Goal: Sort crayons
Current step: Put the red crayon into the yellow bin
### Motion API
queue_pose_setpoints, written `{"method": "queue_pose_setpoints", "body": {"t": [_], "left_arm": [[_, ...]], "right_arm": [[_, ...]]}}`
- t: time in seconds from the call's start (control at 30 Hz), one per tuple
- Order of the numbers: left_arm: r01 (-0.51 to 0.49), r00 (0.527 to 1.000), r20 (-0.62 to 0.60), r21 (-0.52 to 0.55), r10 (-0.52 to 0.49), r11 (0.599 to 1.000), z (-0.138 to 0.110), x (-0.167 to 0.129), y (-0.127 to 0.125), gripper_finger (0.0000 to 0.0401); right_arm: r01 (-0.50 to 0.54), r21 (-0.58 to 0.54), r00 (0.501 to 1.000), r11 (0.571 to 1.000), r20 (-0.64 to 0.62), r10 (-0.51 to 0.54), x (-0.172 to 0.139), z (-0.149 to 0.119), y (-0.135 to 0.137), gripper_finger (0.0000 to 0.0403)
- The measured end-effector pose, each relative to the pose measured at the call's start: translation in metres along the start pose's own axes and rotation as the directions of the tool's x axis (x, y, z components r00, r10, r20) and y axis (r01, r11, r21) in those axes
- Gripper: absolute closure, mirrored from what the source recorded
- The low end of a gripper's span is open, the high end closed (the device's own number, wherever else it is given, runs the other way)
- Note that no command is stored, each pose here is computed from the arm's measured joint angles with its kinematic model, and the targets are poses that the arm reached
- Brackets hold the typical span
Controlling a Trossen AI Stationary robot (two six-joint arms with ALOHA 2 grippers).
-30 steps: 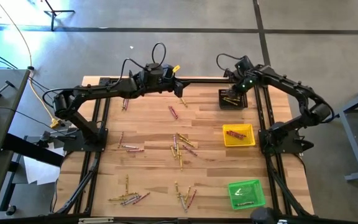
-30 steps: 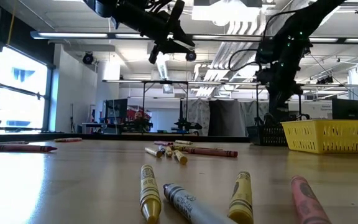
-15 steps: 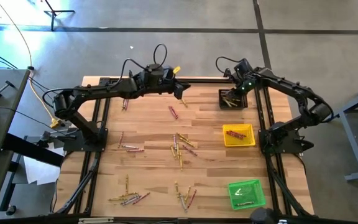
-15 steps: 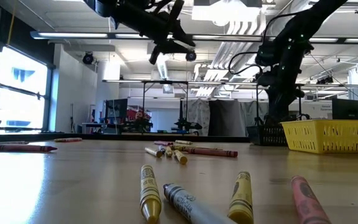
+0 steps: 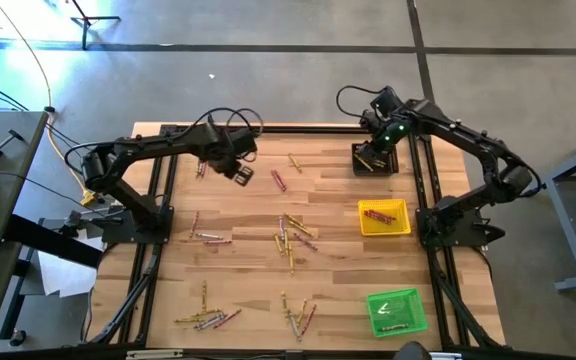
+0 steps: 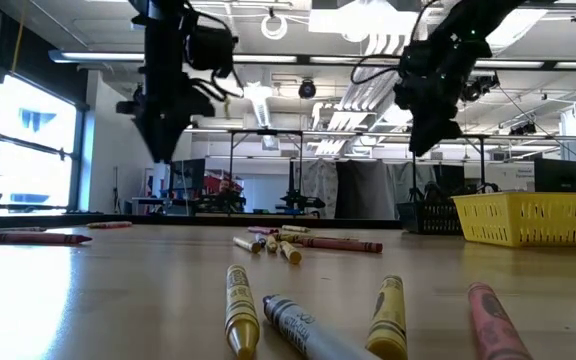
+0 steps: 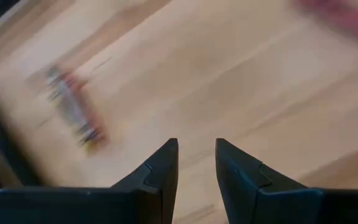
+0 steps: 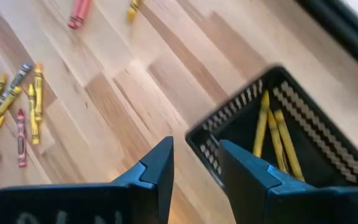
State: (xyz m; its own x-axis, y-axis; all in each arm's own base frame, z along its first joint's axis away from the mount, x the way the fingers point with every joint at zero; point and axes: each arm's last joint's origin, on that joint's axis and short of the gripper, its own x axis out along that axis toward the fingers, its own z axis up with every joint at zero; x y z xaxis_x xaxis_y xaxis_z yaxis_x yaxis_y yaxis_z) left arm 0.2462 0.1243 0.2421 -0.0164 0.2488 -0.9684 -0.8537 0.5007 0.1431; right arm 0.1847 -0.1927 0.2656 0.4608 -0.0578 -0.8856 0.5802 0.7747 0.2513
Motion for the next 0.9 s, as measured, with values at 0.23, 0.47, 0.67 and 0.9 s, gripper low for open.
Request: {"method": "queue_pose_setpoints", "body": {"t": [0.23,0.47,0.67,0.9], "left_arm": [[-0.104,0.991,-0.096,-0.128,0.092,0.986,-0.003,0.032,0.032,0.0309],[0.014,0.939,-0.333,-0.211,-0.085,0.977,-0.03,0.062,0.039,0.0309],[0.065,0.882,-0.46,-0.092,-0.1,0.994,-0.065,0.054,0.02,0.0309],[-0.033,0.879,-0.475,-0.137,-0.036,0.99,-0.101,0.053,0.018,0.0309]], "right_arm": [[-0.015,-0.071,0.999,0.997,0.036,0.017,0.005,0.006,0.018,0.0291],[-0.024,-0.11,0.999,0.994,0.034,0.028,0.007,0.006,0.026,0.0291],[-0.024,-0.103,0.999,0.994,0.03,0.028,0.007,0.006,0.026,0.0291],[-0.023,-0.107,0.999,0.994,0.043,0.028,0.007,0.007,0.026,0.0291]]}}
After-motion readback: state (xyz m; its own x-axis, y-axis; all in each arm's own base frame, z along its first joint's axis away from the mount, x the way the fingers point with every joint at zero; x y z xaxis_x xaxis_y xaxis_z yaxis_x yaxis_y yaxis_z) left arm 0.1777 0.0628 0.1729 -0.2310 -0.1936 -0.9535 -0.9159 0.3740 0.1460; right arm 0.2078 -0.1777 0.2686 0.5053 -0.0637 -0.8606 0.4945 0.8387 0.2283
